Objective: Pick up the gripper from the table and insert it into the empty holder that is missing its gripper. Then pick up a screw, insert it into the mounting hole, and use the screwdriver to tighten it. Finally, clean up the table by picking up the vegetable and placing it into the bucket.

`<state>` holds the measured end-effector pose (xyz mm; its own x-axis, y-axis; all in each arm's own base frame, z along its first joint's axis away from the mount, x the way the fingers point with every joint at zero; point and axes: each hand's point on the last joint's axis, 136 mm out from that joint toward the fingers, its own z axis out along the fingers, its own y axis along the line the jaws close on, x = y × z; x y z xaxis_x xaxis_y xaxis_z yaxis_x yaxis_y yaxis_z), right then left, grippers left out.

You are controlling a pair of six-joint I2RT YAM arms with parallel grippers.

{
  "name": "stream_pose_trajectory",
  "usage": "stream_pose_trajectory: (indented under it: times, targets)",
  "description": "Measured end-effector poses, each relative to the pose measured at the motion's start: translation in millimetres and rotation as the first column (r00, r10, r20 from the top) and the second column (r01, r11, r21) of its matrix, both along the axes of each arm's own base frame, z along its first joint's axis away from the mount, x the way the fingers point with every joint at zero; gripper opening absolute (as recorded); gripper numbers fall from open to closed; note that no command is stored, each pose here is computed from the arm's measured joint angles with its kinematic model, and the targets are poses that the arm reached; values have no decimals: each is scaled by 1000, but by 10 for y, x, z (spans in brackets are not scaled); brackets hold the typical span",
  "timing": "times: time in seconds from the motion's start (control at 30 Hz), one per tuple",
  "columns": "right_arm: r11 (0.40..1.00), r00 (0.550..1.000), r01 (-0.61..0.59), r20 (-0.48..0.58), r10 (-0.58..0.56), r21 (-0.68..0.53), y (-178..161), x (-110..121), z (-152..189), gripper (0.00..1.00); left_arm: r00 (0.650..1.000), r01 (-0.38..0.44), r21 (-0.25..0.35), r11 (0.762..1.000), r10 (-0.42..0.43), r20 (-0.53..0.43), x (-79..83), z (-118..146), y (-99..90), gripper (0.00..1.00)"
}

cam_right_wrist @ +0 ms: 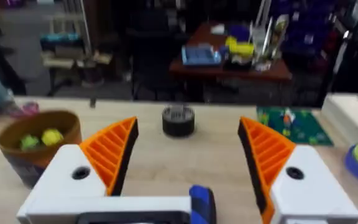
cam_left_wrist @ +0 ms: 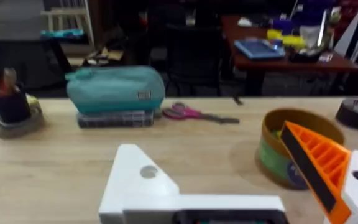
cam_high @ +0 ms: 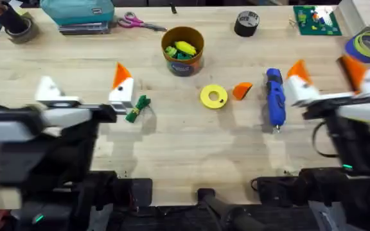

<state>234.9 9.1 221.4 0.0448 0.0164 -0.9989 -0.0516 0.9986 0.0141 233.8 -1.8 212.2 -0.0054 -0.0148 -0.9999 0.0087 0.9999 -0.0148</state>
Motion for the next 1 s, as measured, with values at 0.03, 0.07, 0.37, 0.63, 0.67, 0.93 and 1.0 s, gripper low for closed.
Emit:
stream_pose_trajectory:
  times: [0.03, 0.07, 0.37, 0.63, 0.67, 0.93, 1.0]
  targets:
    - [1000, 1000, 0, 22, 0, 1, 0, -40, 146, 997, 1000, 0, 0, 1000, 0, 16, -38, 139, 0, 986]
    - [1000, 999, 0, 34, 0, 2, 0, -87, 284, 997, 1000, 0, 0, 1000, 0, 30, -85, 294, 1, 985]
    - [1000, 977, -2, -214, 3, 2, 3, -234, 589, 997, 991, -41, 6, 999, 41, -127, -182, 937, 72, 986]
    - [1000, 756, -7, -654, 9, 5, 16, -143, 304, 997, 822, -43, 33, 999, 54, -566, 129, 607, 90, 985]
    - [1000, 719, -8, -695, 10, 5, 18, -145, 243, 997, 791, -41, 36, 999, 54, -610, 158, 521, 90, 986]
    - [1000, 572, -7, -820, 9, 6, 19, -12, -80, 996, 619, -28, 43, 999, 51, -783, 388, -15, 83, 986]
    - [1000, 563, -7, -826, 9, 6, 19, -1, -104, 997, 596, -27, 44, 999, 51, -801, 417, -90, 82, 986]
